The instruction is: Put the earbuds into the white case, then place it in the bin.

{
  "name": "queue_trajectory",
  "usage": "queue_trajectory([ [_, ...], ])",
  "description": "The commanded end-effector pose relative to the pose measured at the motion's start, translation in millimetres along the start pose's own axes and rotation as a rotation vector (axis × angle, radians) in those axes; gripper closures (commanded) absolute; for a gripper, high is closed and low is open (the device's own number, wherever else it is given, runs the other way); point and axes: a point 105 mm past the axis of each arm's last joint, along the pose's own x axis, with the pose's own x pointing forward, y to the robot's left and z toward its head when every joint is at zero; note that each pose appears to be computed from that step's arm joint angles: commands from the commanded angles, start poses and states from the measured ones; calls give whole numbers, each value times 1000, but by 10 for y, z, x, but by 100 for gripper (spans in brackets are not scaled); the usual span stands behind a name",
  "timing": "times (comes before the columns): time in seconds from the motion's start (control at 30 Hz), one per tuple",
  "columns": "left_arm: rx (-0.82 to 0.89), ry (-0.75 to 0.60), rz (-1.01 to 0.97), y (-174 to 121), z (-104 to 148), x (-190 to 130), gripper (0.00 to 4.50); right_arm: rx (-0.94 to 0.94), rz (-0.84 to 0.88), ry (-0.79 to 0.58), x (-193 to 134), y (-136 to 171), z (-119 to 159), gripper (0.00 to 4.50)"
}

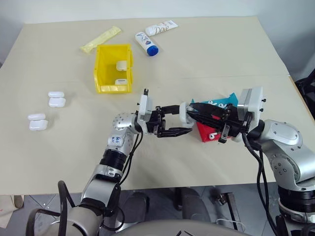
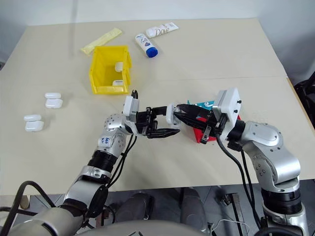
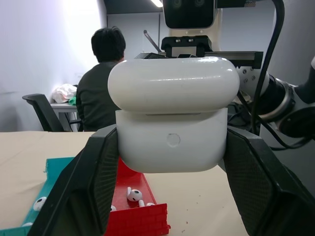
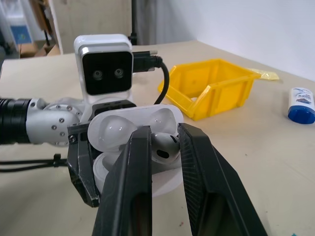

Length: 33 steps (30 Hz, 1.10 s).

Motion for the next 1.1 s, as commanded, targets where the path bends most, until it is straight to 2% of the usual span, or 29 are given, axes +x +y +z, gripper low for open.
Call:
queue_trajectory([
  [0.03,128,-67,19,125,286,22,171,41,44,80,-24,31,-127,406],
  [0.17,140,-37,4,109,233,10,171,27,65,115,-13,29,-112,406],
  [0.57,145,17,-17,78,105,-25,171,-44,7,73,-16,-156,195,3],
  [0.77,143,51,44,139,80,-164,171,-45,-99,108,-315,-240,241,3],
  [0.97,126,120,134,206,100,-565,171,47,-369,308,-1263,-237,-74,3],
  [1.1,131,143,166,231,151,-711,171,97,-467,390,-1658,-120,-174,3],
])
